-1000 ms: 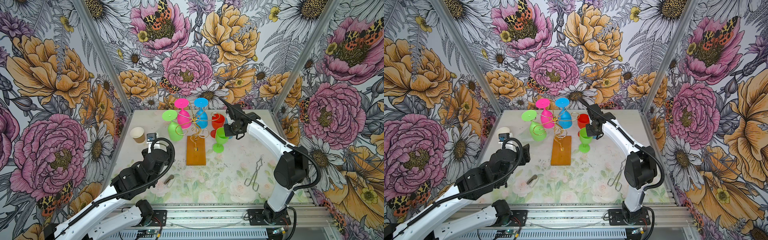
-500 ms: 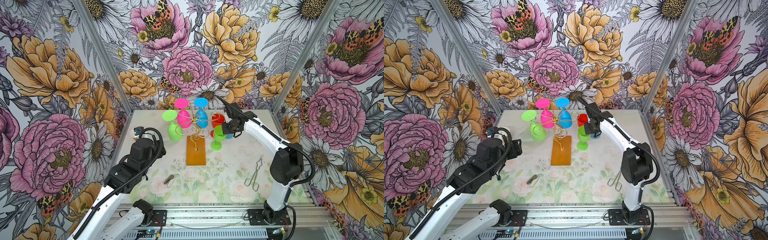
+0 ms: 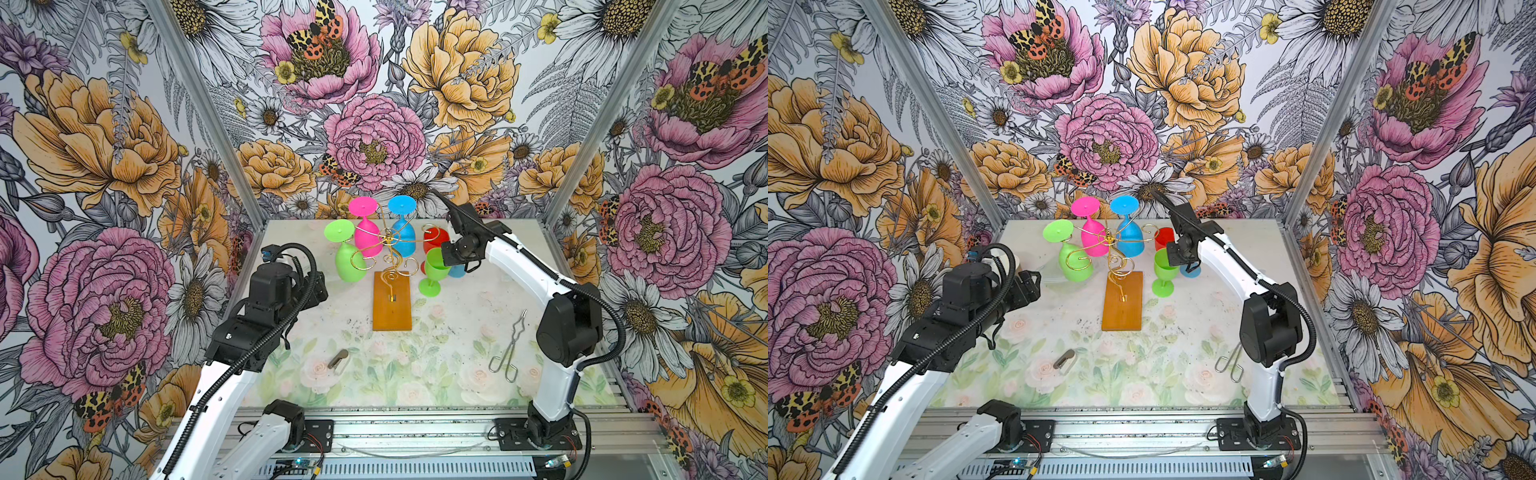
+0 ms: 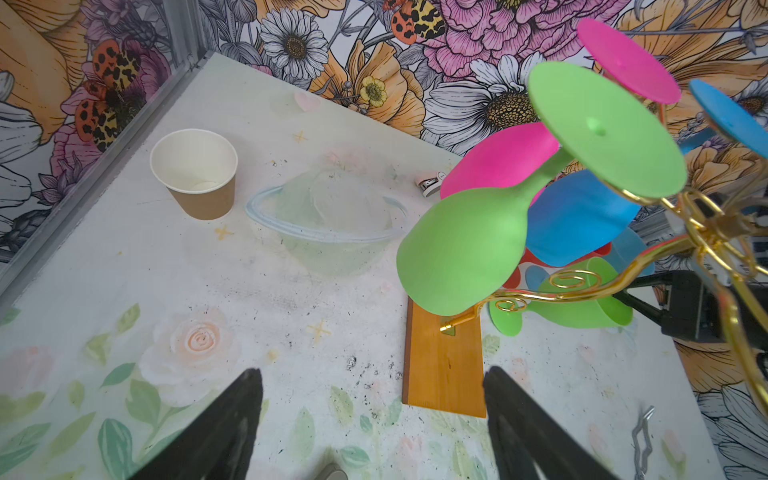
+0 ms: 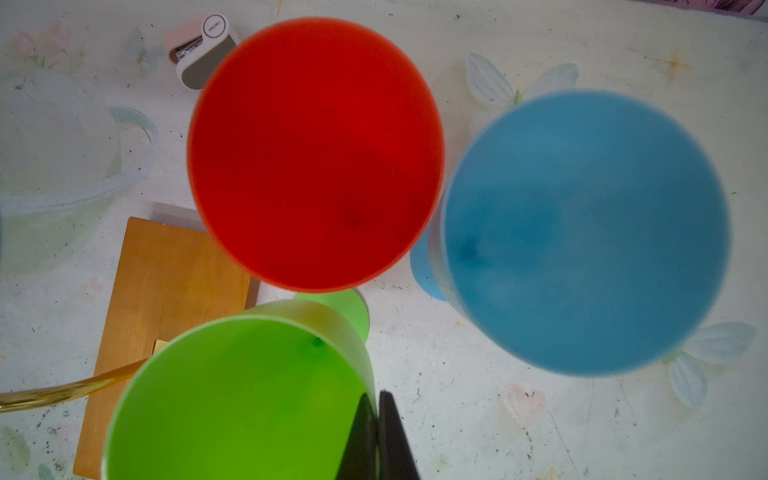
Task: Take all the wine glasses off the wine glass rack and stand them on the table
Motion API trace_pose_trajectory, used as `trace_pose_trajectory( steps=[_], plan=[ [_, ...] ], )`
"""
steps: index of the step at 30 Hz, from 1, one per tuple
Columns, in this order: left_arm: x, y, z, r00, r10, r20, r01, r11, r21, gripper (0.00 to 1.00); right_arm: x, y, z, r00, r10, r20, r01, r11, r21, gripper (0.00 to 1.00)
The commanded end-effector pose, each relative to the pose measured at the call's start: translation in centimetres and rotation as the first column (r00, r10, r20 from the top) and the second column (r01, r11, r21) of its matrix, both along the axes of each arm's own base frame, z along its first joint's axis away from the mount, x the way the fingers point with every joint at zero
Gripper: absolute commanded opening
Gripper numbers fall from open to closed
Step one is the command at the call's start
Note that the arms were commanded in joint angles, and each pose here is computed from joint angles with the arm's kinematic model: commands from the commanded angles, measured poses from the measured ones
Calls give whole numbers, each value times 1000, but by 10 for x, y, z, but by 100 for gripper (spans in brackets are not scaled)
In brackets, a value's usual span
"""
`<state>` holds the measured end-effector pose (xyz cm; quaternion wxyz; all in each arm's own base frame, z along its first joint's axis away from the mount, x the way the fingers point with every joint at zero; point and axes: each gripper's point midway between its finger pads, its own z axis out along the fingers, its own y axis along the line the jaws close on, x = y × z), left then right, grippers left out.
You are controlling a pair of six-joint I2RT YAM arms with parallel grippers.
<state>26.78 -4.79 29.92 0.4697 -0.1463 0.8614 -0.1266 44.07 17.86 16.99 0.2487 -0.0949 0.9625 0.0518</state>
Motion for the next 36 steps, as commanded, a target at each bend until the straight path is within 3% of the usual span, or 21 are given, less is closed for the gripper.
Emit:
trace_pose_trajectory(
  steps=[1, 12, 30, 33, 36],
  plan=[
    [1, -9, 11, 998, -55, 10, 56, 996, -68, 85, 7, 10, 7, 1000, 15, 20, -16, 999, 32, 7],
    [10, -7, 22, 999, -47, 18, 48, 996, -76, 85, 7, 16, 7, 1000, 29, 10, -30, 998, 61, 21],
    [22, -10, 41, 998, -58, 41, 60, 995, -75, 85, 9, 25, 4, 999, 45, 0, -44, 994, 104, 15],
    [23, -11, 42, 998, -58, 39, 61, 995, -79, 84, 9, 22, 13, 999, 38, 21, -40, 994, 100, 22],
    [26, -12, 45, 997, -60, 42, 64, 994, -83, 85, 5, 18, 31, 998, 34, 61, -40, 995, 96, 36]
  ],
)
